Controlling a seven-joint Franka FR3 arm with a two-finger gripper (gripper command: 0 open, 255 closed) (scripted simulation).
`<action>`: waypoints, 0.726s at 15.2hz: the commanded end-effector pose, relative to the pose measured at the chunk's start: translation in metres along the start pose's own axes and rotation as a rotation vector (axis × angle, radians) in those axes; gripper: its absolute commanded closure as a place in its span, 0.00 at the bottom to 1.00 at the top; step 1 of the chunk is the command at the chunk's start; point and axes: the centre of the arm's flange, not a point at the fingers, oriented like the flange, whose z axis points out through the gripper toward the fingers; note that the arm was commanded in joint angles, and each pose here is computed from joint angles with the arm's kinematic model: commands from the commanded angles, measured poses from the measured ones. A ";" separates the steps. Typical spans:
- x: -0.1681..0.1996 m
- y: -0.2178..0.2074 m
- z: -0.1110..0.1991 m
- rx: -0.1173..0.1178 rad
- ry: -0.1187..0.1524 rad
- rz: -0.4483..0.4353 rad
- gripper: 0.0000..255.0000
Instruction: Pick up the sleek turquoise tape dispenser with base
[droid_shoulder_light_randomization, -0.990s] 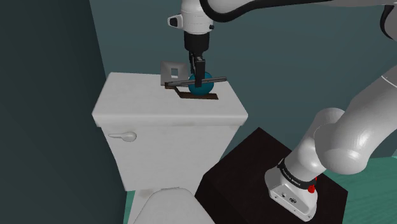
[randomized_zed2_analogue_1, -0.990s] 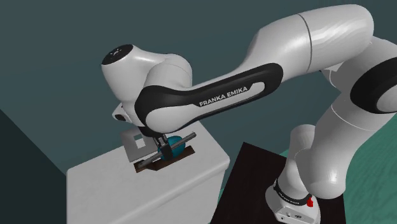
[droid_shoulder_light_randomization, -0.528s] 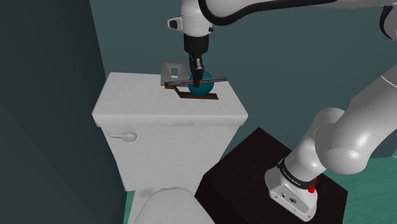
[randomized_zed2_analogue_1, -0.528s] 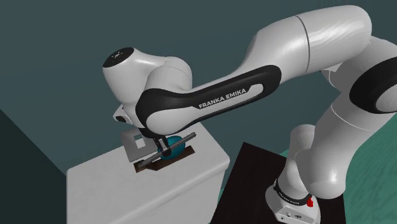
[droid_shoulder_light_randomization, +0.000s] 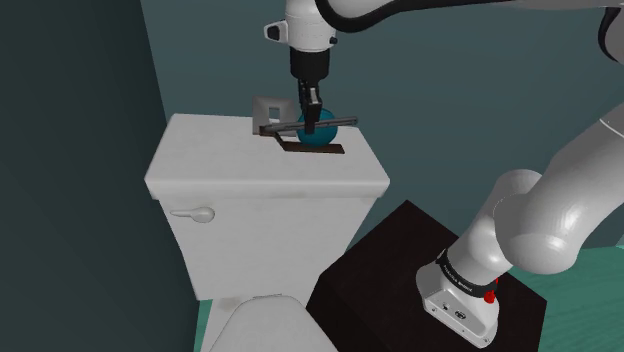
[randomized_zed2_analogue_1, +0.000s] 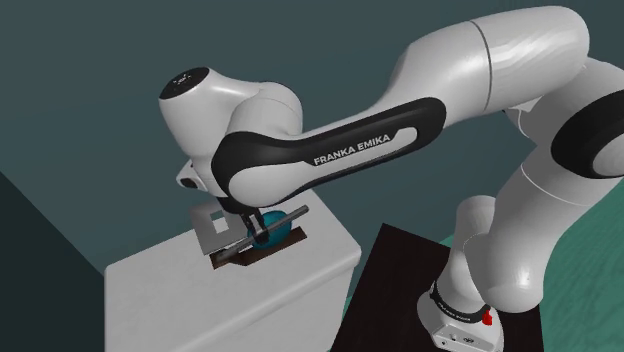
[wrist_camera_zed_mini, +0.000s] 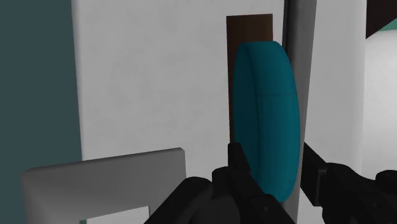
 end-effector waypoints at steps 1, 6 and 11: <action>-0.001 0.001 -0.010 0.000 0.000 0.000 1.00; -0.006 0.001 -0.037 0.000 0.000 0.000 1.00; -0.010 0.001 -0.063 0.000 0.000 0.000 1.00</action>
